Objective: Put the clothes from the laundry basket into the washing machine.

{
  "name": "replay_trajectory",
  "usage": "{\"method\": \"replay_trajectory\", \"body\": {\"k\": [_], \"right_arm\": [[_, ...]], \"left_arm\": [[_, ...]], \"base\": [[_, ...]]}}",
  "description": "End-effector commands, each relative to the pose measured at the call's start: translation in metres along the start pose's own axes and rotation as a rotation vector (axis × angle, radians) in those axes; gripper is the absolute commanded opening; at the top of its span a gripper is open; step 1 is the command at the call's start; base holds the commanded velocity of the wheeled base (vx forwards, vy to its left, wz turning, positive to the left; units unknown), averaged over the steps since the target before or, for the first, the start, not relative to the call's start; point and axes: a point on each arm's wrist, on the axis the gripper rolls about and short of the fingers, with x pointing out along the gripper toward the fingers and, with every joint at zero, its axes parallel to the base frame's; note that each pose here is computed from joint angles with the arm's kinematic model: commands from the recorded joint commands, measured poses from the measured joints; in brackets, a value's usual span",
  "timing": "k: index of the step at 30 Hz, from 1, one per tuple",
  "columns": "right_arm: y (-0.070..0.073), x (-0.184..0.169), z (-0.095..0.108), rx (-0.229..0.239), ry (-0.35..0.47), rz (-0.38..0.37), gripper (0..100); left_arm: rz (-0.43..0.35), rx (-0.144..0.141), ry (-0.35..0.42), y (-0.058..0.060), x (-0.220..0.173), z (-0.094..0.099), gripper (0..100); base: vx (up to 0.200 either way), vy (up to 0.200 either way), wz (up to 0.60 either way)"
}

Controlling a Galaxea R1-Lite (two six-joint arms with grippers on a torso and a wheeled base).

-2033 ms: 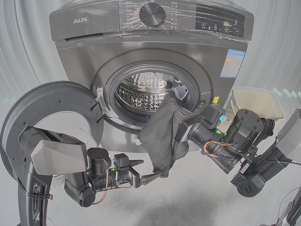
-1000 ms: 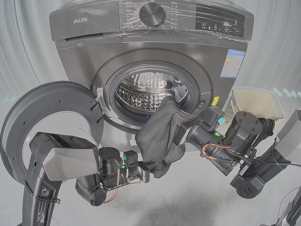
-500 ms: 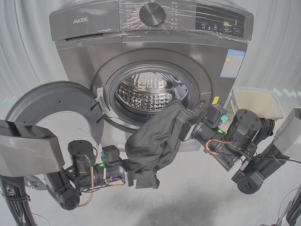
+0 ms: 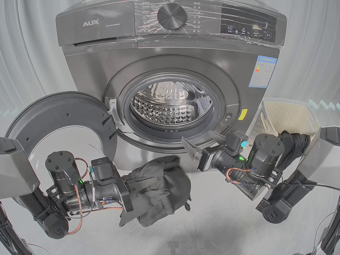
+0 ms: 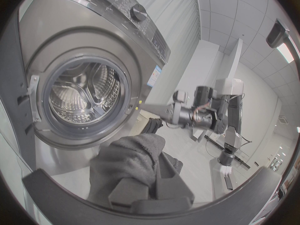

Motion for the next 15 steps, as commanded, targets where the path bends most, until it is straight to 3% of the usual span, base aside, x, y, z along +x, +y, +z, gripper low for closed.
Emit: {"method": "replay_trajectory", "body": {"k": [1, 5, 10, 15], "right_arm": [[-0.002, -0.015, -0.03, -0.013, 0.128, -0.004, 100], [-0.004, -0.023, -0.036, -0.02, 0.172, -0.007, 100], [-0.003, -0.034, -0.045, -0.024, 0.223, 0.021, 100], [0.002, -0.035, -0.045, -0.023, 0.225, 0.039, 100]], "left_arm": [[0.026, 0.037, -0.094, 0.007, 0.002, 0.023, 0], [0.053, 0.009, -0.114, 0.01, 0.005, 0.026, 0], [0.065, 0.005, -0.117, 0.012, 0.007, 0.026, 0], [0.066, 0.004, -0.114, 0.011, 0.007, 0.025, 0]], "base": [[0.0, 0.0, 0.0], [0.0, 0.0, 0.0], [0.0, 0.0, 0.0], [0.0, 0.0, 0.0]]}}
